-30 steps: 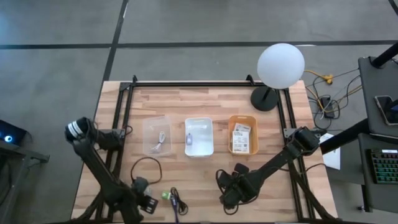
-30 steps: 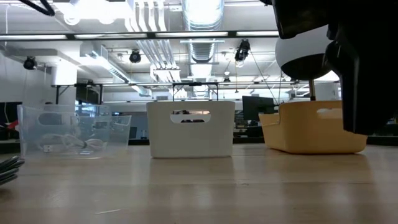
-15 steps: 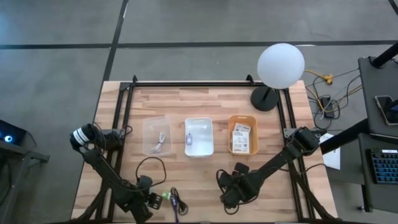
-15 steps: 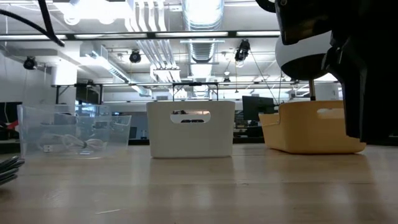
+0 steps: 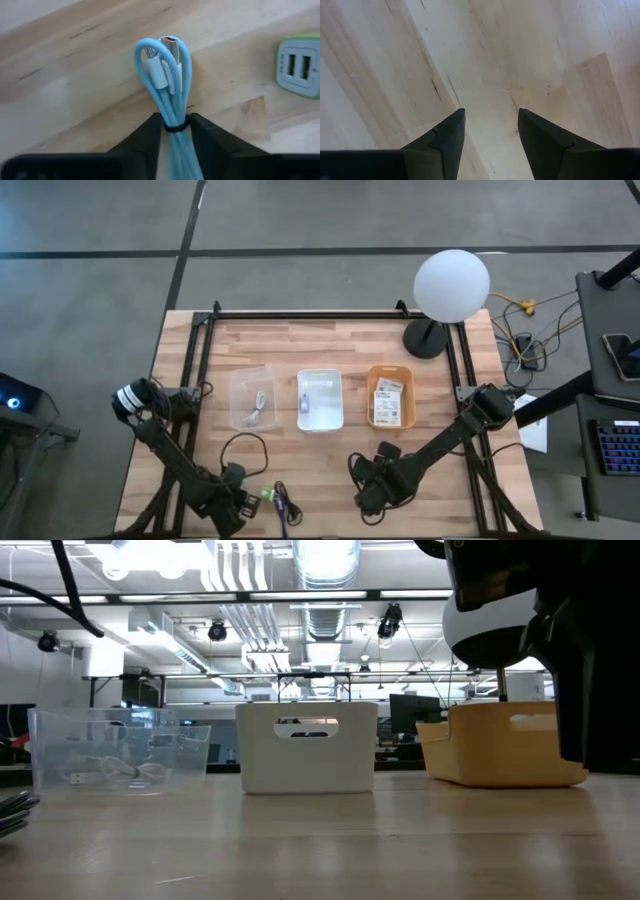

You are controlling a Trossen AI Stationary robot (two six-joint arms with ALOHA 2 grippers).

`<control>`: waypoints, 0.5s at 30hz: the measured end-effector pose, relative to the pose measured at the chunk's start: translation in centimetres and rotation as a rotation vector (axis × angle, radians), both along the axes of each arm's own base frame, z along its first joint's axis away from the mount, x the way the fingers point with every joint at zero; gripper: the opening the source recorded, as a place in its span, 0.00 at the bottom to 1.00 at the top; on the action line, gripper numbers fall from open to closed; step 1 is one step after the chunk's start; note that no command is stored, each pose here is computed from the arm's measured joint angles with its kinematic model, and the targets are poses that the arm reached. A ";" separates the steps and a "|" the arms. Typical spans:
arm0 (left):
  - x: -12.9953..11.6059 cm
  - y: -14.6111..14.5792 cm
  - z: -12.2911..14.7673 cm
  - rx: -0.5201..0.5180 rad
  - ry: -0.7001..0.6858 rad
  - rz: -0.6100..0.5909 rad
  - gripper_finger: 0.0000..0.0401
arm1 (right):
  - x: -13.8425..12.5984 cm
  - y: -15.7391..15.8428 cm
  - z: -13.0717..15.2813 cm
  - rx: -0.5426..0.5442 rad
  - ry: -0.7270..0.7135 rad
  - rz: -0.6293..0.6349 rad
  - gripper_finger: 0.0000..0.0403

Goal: Pick and place items into bin
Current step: Put the light blue charger cable into the transparent bin

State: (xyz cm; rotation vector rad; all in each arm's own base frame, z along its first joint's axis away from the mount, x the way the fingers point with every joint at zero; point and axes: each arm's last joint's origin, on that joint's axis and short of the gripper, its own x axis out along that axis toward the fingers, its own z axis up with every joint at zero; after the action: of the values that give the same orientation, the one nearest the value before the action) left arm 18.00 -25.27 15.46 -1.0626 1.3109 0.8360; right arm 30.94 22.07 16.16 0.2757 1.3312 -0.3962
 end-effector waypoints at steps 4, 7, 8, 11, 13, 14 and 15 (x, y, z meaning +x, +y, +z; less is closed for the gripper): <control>0.0 0.2 -0.1 0.011 -0.001 -0.041 0.07 | 0.0 0.0 0.0 0.000 0.001 -0.001 0.42; 0.0 0.6 0.3 0.038 -0.035 -0.030 0.05 | 0.0 0.0 0.0 0.000 0.001 -0.001 0.42; 0.0 0.9 0.7 0.053 -0.058 -0.021 0.05 | 0.0 0.0 0.0 0.000 0.000 -0.003 0.42; 0.1 1.6 4.1 0.063 -0.177 0.030 0.05 | 0.0 0.0 0.0 0.001 0.001 -0.003 0.42; -0.1 2.7 7.2 0.095 -0.313 0.061 0.05 | 0.0 0.0 0.0 0.003 0.003 -0.003 0.42; -0.4 3.5 8.4 0.133 -0.368 0.078 0.05 | 0.0 0.0 0.0 0.005 0.004 -0.003 0.42; -0.6 4.5 9.3 0.171 -0.400 0.099 0.05 | 0.0 0.0 0.0 0.005 0.004 -0.004 0.42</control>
State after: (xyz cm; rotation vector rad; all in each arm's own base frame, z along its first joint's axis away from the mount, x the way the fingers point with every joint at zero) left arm 17.42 -20.74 24.74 -1.0972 0.8430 0.7466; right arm 30.92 22.05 16.14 0.2821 1.3362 -0.3970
